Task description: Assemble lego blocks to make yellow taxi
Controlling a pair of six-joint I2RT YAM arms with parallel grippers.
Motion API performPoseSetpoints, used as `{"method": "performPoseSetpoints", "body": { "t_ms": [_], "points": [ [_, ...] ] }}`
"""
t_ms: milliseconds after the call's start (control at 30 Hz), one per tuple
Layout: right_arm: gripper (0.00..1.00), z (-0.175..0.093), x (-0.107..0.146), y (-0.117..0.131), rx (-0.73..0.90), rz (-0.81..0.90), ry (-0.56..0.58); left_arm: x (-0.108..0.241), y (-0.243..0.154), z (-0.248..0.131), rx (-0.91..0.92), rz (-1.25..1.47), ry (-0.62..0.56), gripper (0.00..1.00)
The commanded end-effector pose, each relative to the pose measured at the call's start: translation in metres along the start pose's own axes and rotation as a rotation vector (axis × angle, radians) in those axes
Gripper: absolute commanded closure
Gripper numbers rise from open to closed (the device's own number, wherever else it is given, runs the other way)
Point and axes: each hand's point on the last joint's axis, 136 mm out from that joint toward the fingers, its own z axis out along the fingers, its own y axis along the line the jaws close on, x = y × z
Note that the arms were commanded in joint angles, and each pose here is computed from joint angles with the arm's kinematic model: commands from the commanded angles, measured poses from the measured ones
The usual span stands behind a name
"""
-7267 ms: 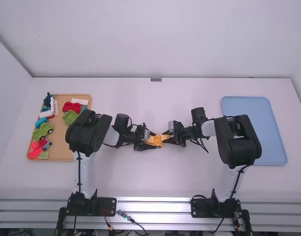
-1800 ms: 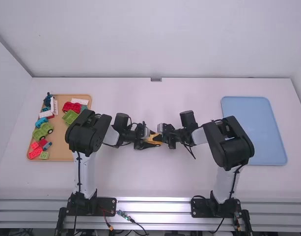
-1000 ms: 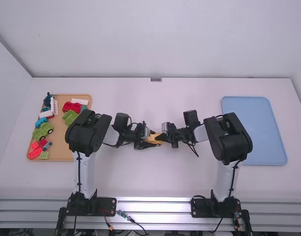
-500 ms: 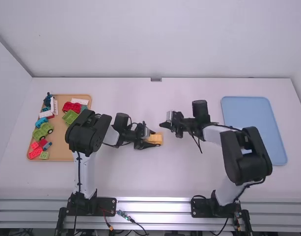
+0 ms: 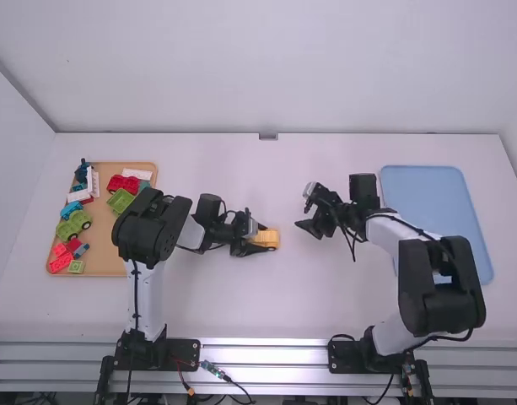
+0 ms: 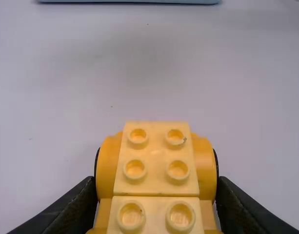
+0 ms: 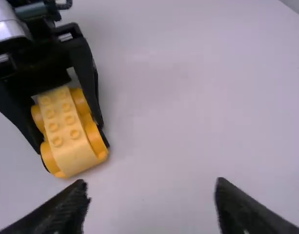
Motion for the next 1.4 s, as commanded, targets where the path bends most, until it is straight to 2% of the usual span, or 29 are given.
{"method": "performPoseSetpoints", "body": {
  "t_ms": [0, 33, 100, 200, 233, 333, 600, 633, 667, 767, 833, 1033, 1133, 1167, 1367],
  "points": [
    [0.04, -0.005, -0.006, -0.003, 0.022, -0.009, -0.004, 0.019, -0.001, 0.0, -0.036, -0.027, 0.074, 0.58],
    [0.01, -0.005, -0.006, -0.003, 0.021, -0.009, -0.005, 0.019, -0.001, 0.0, -0.037, -0.027, 0.074, 0.56],
    [0.01, -0.005, -0.005, -0.003, 0.022, -0.009, -0.003, 0.019, -0.001, 0.0, -0.04, -0.026, 0.077, 0.53],
    [0.01, -0.004, -0.006, -0.002, 0.02, -0.012, -0.002, 0.017, -0.002, -0.001, -0.04, -0.024, 0.075, 0.44],
    [0.01, -0.004, -0.007, -0.001, 0.017, -0.016, -0.003, 0.016, -0.002, -0.002, -0.041, -0.022, 0.074, 0.37],
    [0.01, -0.002, -0.008, 0.001, 0.012, -0.021, -0.003, 0.013, -0.002, -0.003, -0.044, -0.021, 0.077, 0.3],
    [0.01, -0.004, -0.007, -0.001, 0.017, -0.016, -0.002, 0.01, -0.002, -0.004, -0.038, -0.035, 0.082, 0.21],
    [0.01, -0.004, -0.006, -0.001, 0.017, -0.015, -0.001, 0.01, -0.002, -0.004, -0.037, -0.035, 0.082, 0.17],
    [0.01, -0.004, -0.006, -0.001, 0.017, -0.015, -0.001, 0.01, -0.002, -0.004, -0.037, -0.035, 0.082, 0.17],
    [0.01, -0.004, -0.006, -0.001, 0.018, -0.015, -0.002, 0.009, -0.003, -0.006, -0.035, -0.043, 0.087, 0.01],
    [0.01, -0.003, -0.006, -0.001, 0.017, -0.016, -0.002, 0.007, -0.002, -0.007, -0.04, -0.051, 0.099, 0.01],
    [0.01, -0.003, -0.007, -0.001, 0.017, -0.021, -0.003, 0.008, 0.008, -0.027, -0.136, -0.095, 0.268, 0.01],
    [0.01, -0.003, -0.007, -0.001, 0.017, -0.021, -0.003, 0.008, 0.008, -0.027, -0.136, -0.095, 0.268, 0.01],
    [0.01, -0.005, -0.006, -0.004, 0.026, -0.017, -0.004, 0.006, -0.002, -0.059, -0.143, -0.052, 0.443, 0.01],
    [0.01, -0.005, -0.007, -0.005, 0.031, -0.024, -0.008, -0.024, -0.029, -0.102, -0.07, -0.015, 0.595, 0.01]
  ]
}}
